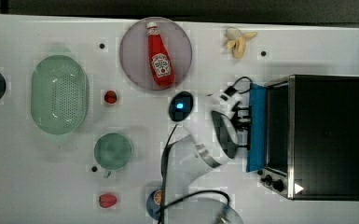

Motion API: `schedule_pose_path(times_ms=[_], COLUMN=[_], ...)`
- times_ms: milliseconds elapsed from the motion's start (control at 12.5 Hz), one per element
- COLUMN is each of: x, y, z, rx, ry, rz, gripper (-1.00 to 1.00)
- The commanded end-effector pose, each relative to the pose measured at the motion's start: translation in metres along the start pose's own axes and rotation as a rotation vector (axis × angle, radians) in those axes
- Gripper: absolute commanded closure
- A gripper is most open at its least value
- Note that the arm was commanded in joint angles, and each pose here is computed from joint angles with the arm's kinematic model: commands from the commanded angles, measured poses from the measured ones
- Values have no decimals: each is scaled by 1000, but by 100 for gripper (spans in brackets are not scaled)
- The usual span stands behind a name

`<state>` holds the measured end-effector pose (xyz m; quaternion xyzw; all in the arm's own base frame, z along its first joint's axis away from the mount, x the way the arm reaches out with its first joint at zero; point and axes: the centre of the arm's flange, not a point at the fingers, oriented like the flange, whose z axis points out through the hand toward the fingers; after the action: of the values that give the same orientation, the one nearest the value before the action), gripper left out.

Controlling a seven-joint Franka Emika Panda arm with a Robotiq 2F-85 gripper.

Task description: Flap open oven.

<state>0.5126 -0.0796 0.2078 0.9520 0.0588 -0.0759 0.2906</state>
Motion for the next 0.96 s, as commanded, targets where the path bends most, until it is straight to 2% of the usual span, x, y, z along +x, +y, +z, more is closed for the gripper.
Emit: schedule_pose_path(times_ms=[80,320,480,640,800,960], x=[7,15,21,34,47,52], y=[-66,-105,-109,-101,-80,-55], z=[24,47,42,20,-15,-58], rx=[-73,-97,-119,-106,-70,22], ry=[-23,-30,-27,22,71,89], rz=[147,177,170,196,269,400], gripper=[65,65,65,65,65,65])
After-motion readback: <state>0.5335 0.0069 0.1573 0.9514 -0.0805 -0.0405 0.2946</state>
